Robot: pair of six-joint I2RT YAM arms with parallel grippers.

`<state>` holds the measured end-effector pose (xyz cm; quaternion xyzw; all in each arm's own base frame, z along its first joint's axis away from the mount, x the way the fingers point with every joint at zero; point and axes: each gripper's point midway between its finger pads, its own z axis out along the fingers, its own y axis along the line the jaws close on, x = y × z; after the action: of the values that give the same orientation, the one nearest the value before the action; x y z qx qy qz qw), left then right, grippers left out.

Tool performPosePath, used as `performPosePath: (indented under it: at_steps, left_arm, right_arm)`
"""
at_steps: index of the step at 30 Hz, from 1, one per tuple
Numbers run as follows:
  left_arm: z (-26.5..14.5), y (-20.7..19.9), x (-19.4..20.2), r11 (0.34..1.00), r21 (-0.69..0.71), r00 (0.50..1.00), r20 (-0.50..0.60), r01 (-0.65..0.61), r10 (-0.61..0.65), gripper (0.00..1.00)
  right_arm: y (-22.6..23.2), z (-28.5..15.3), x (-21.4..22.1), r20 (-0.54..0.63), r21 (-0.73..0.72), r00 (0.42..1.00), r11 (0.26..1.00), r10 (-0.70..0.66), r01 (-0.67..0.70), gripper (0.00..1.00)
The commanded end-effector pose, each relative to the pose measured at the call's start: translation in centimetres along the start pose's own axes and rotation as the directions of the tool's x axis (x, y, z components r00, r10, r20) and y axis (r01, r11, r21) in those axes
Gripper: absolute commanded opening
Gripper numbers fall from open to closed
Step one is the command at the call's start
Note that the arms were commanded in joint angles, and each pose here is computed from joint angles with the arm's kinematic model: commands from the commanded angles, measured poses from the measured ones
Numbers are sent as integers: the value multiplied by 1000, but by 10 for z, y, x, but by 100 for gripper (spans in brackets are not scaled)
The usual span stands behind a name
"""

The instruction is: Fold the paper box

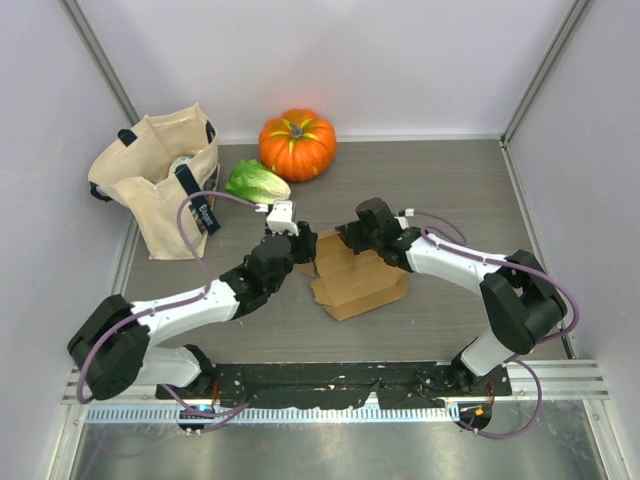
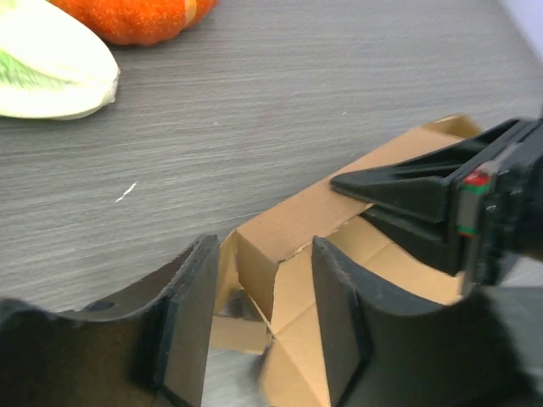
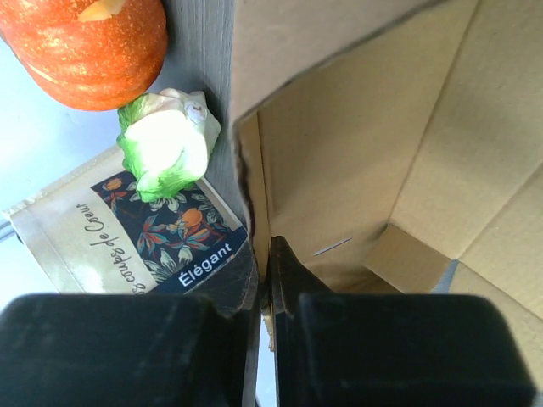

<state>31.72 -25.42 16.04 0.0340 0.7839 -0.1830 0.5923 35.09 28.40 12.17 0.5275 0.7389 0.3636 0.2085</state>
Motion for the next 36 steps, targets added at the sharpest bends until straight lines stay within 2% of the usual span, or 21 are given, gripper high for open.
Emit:
performPosePath:
  at_steps: [1, 2, 7, 9, 11, 13, 17, 20, 24, 31, 36]
  left_arm:
    - [-27, -13, -37, 994, 81, 996, 41, 72, -75, 56]
    - [-32, -9, -33, 994, 78, 997, 23, 72, -74, 63]
    - [-59, 25, -36, 989, -1, 989, 15, 145, -145, 68]
    - [-61, 48, -25, 978, -78, 981, -9, 194, -195, 68]
    - [-58, 68, -19, 960, -133, 967, -23, 248, -253, 62]
    - [-49, 82, -3, 947, -168, 953, -85, 273, -290, 59]
    - [-34, 84, 22, 940, -195, 930, -185, 281, -316, 58]
    - [-20, 75, 37, 953, -164, 921, -259, 255, -291, 57]
    - [-5, 51, 51, 970, -54, 903, -356, 237, -240, 51]
    - [-4, 18, 51, 970, 111, 930, -324, 219, -173, 50]
    - [-2, 12, 61, 971, 146, 926, -355, 189, -126, 47]
  right_arm:
    - [21, -16, -4, 30, -79, 998, 995, -53, 55, 11]
    - [17, -15, -5, 36, -77, 996, 993, -82, 85, 11]
    - [23, -16, -4, 20, -141, 992, 982, -126, 127, 11]
    - [23, -13, 0, 2, -164, 988, 975, -153, 151, 12]
    - [20, -11, 2, -18, -169, 987, 973, -160, 154, 11]
    - [23, -10, 4, -26, -198, 984, 966, -173, 165, 10]
    - [21, -10, 2, -16, -209, 982, 961, -189, 182, 7]
    - [18, -9, -2, -13, -202, 984, 965, -176, 170, 7]
    - [17, -7, -2, -17, -198, 987, 968, -157, 151, 7]
    - [19, -8, 0, -33, -209, 991, 970, -131, 122, 7]
    - [22, -13, -2, 7, -257, 968, 935, -249, 242, 8]
